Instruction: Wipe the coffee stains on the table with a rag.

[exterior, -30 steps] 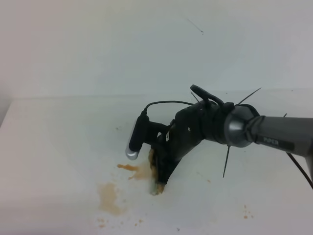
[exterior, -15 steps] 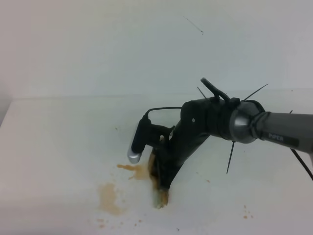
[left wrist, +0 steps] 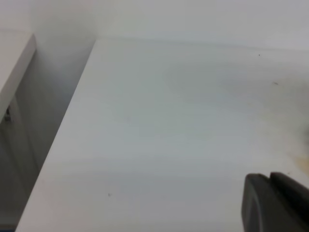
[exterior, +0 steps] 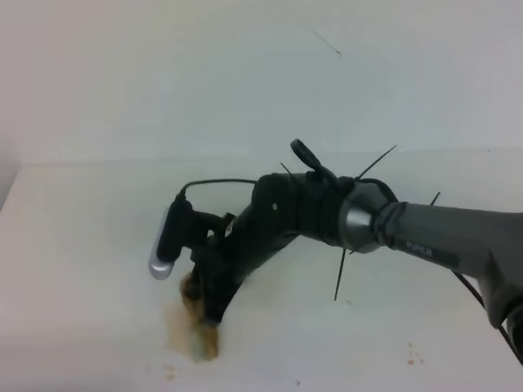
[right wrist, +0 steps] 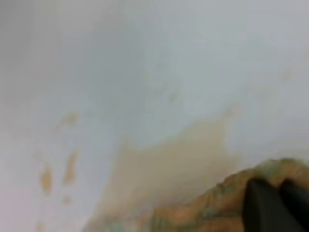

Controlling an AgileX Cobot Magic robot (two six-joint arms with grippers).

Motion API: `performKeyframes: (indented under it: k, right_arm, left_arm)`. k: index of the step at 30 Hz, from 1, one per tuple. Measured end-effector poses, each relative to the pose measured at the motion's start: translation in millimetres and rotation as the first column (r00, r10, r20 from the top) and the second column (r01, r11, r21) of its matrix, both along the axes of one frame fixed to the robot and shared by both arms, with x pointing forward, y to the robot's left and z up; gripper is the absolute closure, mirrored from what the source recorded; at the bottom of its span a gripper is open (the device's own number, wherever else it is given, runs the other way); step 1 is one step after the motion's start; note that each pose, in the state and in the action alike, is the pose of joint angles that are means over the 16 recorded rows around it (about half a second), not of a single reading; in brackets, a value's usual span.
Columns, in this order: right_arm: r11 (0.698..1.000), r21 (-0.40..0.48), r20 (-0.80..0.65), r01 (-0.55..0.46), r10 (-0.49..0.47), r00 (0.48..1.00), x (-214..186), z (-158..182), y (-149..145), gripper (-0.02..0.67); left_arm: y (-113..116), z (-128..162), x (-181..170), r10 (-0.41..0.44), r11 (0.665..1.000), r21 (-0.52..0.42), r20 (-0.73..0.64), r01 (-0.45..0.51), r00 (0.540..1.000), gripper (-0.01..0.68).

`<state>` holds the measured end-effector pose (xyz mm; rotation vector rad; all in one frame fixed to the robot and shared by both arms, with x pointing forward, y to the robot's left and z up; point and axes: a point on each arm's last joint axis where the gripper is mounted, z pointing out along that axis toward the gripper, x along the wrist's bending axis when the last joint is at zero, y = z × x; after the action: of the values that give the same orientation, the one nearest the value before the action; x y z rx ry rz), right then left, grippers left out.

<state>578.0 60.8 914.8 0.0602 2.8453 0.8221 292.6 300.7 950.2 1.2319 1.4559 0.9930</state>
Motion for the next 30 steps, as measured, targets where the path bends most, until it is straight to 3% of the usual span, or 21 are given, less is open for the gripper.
performKeyframes:
  k: [7,14,21,30]
  right_arm:
    - [0.999,0.035,0.0,-0.004,0.004,1.0,7,2,14,0.633]
    - [1.0,-0.013,-0.012,0.01,-0.01,1.0,14,-8,13,0.633]
    - [0.994,-0.082,0.008,0.074,-0.073,0.997,31,-3,-10,0.634]
    - [0.981,-0.092,0.065,0.168,-0.163,0.985,47,34,-52,0.634]
  left_arm:
    - [0,0,0,0.0,1.0,0.0,0.0,0.0,1.0,0.672]
    - [0,0,0,0.0,1.0,0.0,0.0,0.0,1.0,0.672]
    - [0,0,0,0.0,1.0,0.0,0.0,0.0,1.0,0.672]
    - [0,0,0,0.0,1.0,0.0,0.0,0.0,1.0,0.672]
